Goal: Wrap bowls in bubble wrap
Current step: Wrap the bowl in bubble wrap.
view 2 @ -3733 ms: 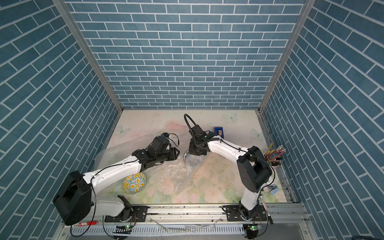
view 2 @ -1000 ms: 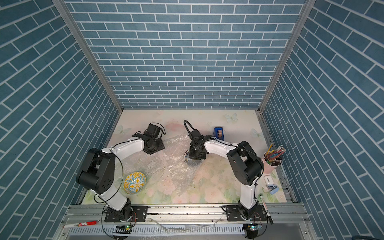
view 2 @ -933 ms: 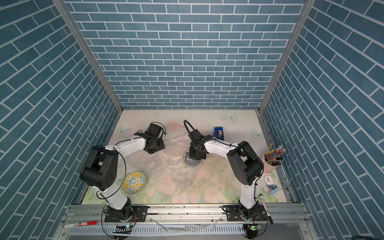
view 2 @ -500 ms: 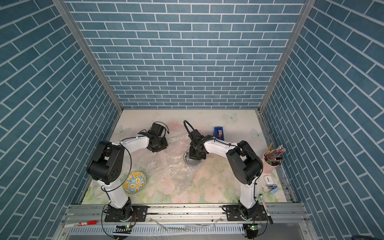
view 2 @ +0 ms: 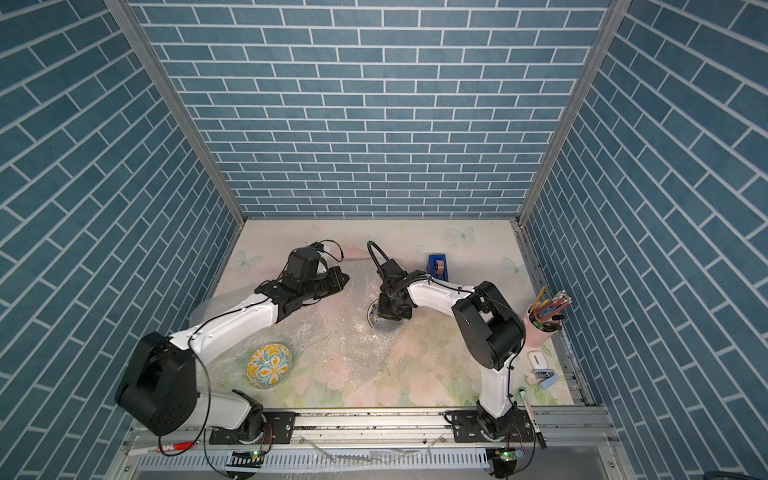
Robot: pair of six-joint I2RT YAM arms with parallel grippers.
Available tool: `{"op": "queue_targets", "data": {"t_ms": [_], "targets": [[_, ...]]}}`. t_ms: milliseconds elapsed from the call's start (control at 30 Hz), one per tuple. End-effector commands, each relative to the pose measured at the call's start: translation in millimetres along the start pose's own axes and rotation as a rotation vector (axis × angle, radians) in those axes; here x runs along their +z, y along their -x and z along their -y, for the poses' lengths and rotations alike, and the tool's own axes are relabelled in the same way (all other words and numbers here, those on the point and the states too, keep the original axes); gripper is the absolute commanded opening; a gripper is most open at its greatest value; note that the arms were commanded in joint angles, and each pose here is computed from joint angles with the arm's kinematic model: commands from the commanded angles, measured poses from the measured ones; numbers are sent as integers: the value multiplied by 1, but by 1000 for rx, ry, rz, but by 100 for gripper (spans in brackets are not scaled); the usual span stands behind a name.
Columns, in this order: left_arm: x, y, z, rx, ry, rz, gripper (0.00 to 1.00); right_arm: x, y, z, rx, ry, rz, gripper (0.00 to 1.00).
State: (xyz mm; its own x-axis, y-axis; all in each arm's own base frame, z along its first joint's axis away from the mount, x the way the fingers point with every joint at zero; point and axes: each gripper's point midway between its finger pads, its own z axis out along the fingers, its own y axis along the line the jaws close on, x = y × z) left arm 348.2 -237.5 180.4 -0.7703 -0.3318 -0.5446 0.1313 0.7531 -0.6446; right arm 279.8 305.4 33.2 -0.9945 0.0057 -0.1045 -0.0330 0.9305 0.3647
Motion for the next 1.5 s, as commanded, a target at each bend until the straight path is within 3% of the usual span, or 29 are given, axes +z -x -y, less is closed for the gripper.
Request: {"op": "queue_targets", "data": {"t_ms": [0, 433, 600, 833, 1033, 1233, 1467], "targets": [[-4, -26, 20, 39, -77, -21, 0, 2, 6, 0, 51, -7, 18, 10], [28, -108, 29, -57, -131, -154, 0, -11, 14, -3, 116, 34, 95, 10], [40, -123, 0, -92, 0, -199, 0, -23, 16, -3, 122, 36, 124, 10], [53, -144, -18, -139, 58, -269, 0, -63, 22, -9, 120, 60, 203, 16], [56, -146, -20, -140, 66, -281, 0, -97, 8, 10, 103, 7, 248, 23], [52, -137, -8, -107, 48, -274, 0, -77, -23, 48, 96, -85, 173, 24], [38, -118, 24, -48, -15, -248, 0, -71, -22, 47, 105, -60, 190, 29]]}}
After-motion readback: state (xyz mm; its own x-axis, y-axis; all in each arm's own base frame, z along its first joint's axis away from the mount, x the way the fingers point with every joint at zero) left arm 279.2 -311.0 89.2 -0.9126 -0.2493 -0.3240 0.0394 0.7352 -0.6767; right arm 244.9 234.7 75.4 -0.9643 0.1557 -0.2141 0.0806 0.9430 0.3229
